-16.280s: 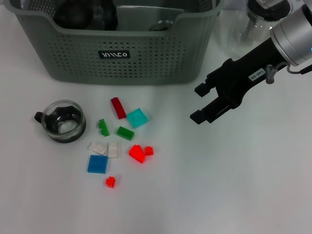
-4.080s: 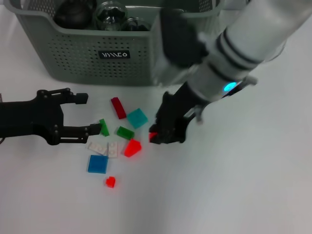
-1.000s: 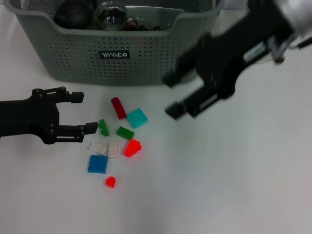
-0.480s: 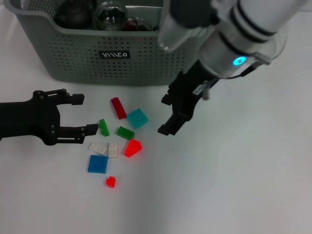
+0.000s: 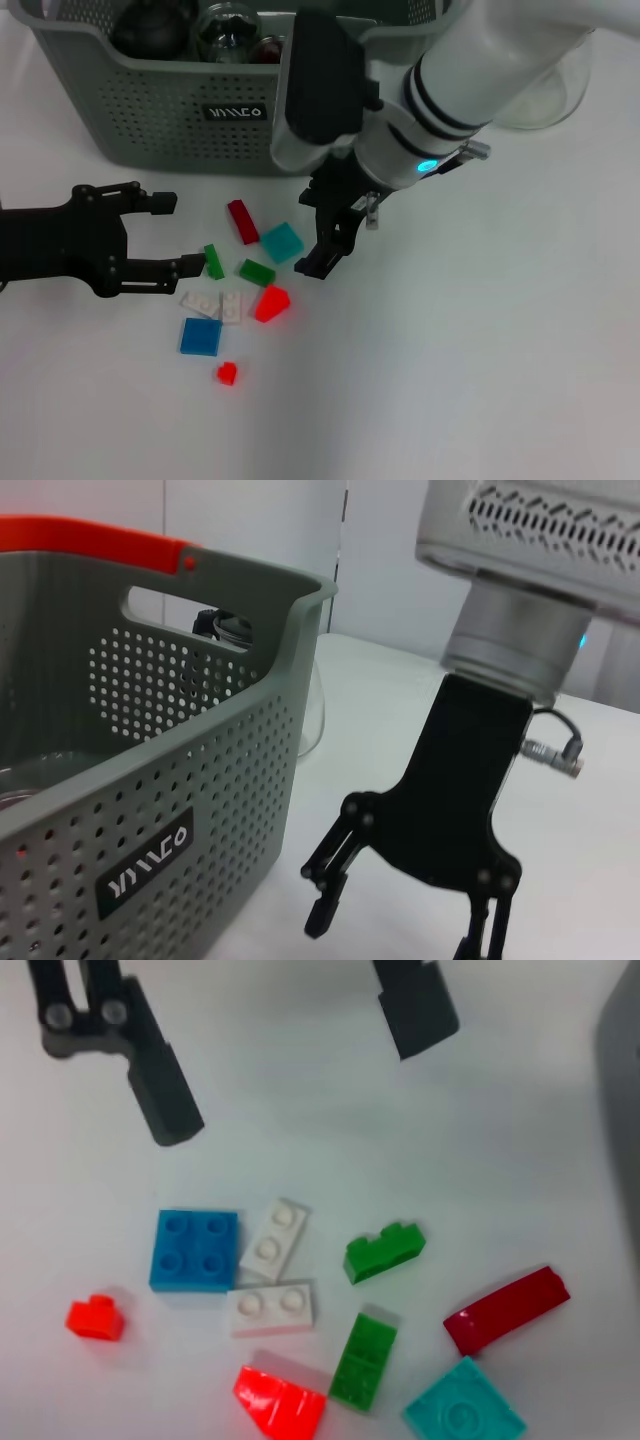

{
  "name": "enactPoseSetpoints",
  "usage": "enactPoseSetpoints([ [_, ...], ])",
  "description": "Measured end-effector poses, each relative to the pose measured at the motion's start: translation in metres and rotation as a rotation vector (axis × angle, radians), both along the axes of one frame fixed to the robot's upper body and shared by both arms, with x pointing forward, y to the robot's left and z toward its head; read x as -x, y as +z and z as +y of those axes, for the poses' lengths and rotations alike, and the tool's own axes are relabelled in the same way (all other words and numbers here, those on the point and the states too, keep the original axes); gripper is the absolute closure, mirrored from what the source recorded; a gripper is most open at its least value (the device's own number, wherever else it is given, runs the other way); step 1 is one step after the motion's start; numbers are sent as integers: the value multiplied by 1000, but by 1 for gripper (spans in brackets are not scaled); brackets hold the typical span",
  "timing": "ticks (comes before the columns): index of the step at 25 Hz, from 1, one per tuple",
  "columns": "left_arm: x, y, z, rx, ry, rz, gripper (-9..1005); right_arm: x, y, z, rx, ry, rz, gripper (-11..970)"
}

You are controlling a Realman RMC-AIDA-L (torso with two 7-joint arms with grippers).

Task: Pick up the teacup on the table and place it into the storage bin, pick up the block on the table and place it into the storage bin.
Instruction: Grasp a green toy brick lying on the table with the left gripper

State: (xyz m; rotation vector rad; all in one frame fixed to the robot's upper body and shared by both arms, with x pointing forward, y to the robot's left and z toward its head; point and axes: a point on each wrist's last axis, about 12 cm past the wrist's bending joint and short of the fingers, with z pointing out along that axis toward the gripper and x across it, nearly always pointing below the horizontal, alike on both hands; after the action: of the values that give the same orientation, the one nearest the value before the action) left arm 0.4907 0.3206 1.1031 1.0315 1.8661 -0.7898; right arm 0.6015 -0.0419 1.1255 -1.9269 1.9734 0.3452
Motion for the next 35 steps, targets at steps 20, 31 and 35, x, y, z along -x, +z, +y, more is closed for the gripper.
enactPoseSetpoints([
  [20, 8, 8, 6, -66, -57, 27, 137, 11, 28, -14, -64, 20, 201, 31],
  [31, -1, 39, -5, -268, -147, 65, 136, 11, 62, -91, -284, -122, 450, 31],
  [35, -16, 45, -21, -308, -173, 84, 136, 16, 64, -122, -331, -160, 530, 32],
])
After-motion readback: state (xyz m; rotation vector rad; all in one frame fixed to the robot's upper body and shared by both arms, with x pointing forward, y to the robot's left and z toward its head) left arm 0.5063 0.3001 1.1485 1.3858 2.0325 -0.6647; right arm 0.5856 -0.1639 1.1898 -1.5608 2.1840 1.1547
